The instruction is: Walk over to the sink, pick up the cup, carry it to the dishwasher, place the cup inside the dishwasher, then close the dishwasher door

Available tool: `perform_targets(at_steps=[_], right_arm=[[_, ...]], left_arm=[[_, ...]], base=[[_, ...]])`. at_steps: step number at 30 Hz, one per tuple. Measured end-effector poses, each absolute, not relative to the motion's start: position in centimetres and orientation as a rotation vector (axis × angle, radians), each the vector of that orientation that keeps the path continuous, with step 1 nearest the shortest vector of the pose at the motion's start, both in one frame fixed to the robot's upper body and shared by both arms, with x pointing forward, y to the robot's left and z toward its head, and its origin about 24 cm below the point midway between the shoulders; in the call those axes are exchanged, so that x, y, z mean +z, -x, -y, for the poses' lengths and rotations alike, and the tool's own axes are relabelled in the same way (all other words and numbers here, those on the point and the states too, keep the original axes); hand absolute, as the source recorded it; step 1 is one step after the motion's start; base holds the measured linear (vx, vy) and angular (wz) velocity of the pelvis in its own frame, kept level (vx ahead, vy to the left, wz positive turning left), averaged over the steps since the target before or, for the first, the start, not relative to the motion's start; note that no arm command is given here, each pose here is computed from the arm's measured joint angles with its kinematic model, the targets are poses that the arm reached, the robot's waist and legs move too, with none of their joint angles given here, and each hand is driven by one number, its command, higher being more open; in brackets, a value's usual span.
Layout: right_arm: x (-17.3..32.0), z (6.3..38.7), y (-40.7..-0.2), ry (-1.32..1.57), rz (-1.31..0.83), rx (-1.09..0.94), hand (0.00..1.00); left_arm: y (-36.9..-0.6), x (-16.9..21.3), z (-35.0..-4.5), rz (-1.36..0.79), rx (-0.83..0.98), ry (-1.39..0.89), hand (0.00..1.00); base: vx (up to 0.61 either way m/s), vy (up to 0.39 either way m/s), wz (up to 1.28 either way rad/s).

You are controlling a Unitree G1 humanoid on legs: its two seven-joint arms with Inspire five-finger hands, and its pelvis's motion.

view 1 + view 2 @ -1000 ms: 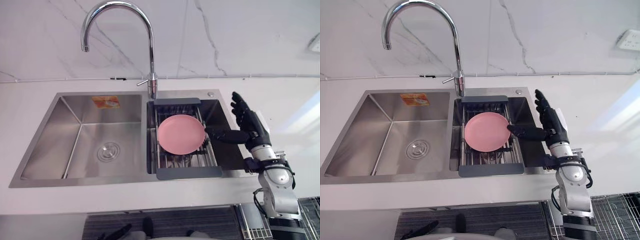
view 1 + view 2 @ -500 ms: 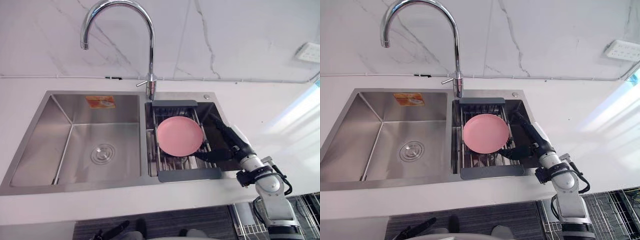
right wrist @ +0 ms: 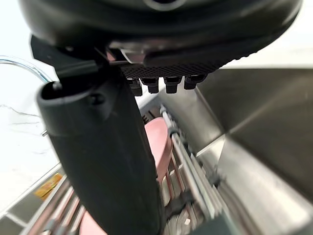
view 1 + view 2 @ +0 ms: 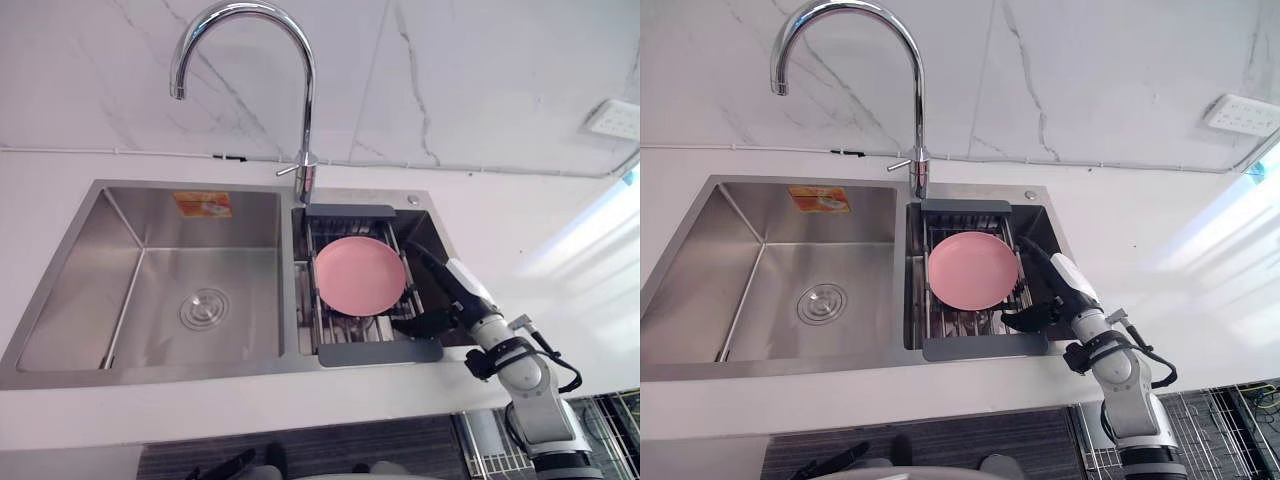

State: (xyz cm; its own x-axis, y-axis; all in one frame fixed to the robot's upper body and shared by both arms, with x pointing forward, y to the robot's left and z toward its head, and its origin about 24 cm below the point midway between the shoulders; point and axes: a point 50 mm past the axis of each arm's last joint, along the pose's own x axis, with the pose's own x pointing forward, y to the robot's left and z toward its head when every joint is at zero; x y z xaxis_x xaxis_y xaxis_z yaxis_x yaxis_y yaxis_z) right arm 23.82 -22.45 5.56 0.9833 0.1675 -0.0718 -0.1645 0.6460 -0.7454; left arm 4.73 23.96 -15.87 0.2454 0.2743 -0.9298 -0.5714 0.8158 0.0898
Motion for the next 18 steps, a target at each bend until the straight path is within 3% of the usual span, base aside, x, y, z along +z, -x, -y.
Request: perform_targets(at_steps=[10,18], right_arm=[[6.1,22.5,-23.9,1.029,0.097,0.07,1.0],[5.1,21.1,-23.8,1.086,0.121,0.109,1.0]], left_arm=[[-4.7,-15.9,-23.9,-1.193,0.586,0.292,1.0],[-4.7,-15.9,-23.8,-1.196,0.581,0.285,1.0]], base=[[0.0,-0.01,0.01],[-0.01,-0.008,0.02]])
